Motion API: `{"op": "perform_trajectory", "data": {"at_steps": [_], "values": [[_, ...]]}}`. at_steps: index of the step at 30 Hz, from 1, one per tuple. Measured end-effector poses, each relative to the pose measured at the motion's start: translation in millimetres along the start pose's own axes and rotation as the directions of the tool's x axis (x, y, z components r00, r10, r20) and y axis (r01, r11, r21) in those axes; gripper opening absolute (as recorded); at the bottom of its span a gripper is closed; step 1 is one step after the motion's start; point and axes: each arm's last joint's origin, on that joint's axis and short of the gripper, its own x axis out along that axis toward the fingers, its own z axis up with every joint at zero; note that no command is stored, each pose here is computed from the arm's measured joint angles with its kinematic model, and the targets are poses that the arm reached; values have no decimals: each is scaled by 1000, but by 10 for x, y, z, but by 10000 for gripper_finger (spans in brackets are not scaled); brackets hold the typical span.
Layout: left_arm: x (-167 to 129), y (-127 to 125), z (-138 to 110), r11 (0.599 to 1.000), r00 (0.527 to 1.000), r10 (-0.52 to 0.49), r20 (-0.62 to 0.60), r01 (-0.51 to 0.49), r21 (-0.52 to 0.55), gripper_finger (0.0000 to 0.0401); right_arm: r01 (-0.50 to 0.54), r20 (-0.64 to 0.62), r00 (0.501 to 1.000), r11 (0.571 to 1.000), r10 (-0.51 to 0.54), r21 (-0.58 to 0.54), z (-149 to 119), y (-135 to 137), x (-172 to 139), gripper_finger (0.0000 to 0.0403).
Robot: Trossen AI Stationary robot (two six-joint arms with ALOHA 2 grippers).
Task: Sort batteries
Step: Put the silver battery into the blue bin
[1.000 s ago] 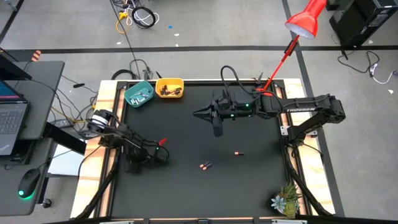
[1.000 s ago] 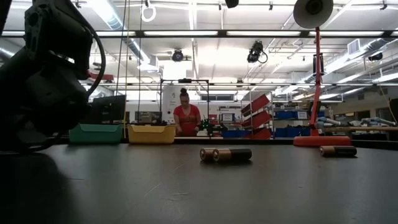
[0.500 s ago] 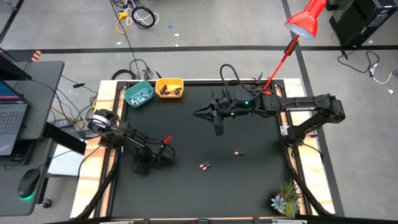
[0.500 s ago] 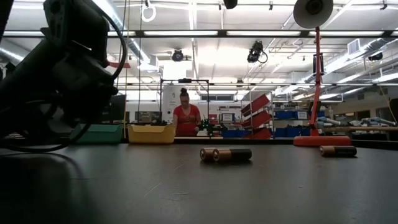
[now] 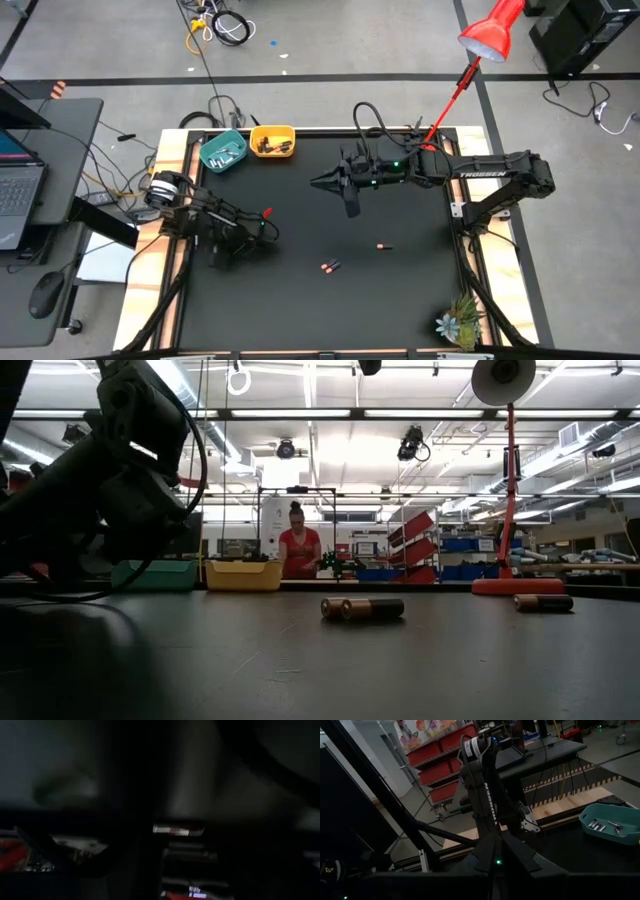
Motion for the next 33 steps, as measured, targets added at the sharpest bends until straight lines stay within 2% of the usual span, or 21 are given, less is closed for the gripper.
{"op": "perform_trajectory", "data": {"at_steps": [3, 10, 17, 33], "values": [[22, 37, -18, 999, 1000, -10, -25, 10, 30, 275, 0, 0, 1000, 1000, 0, -1, 0, 0, 0, 41], [194, 76, -58, 998, 996, -59, -73, 60, 18, 277, 0, -1, 1000, 1000, 0, -3, -1, 0, 0, 41], [219, 69, -33, 997, 996, -80, -46, 81, 15, 277, 6, 1, 1000, 1000, -6, -4, 7, -19, -2, 41], [413, 60, -43, 984, 989, -148, -25, 145, -105, 276, 9, 3, 1000, 1000, -9, 1, 10, -30, -3, 41]]}}
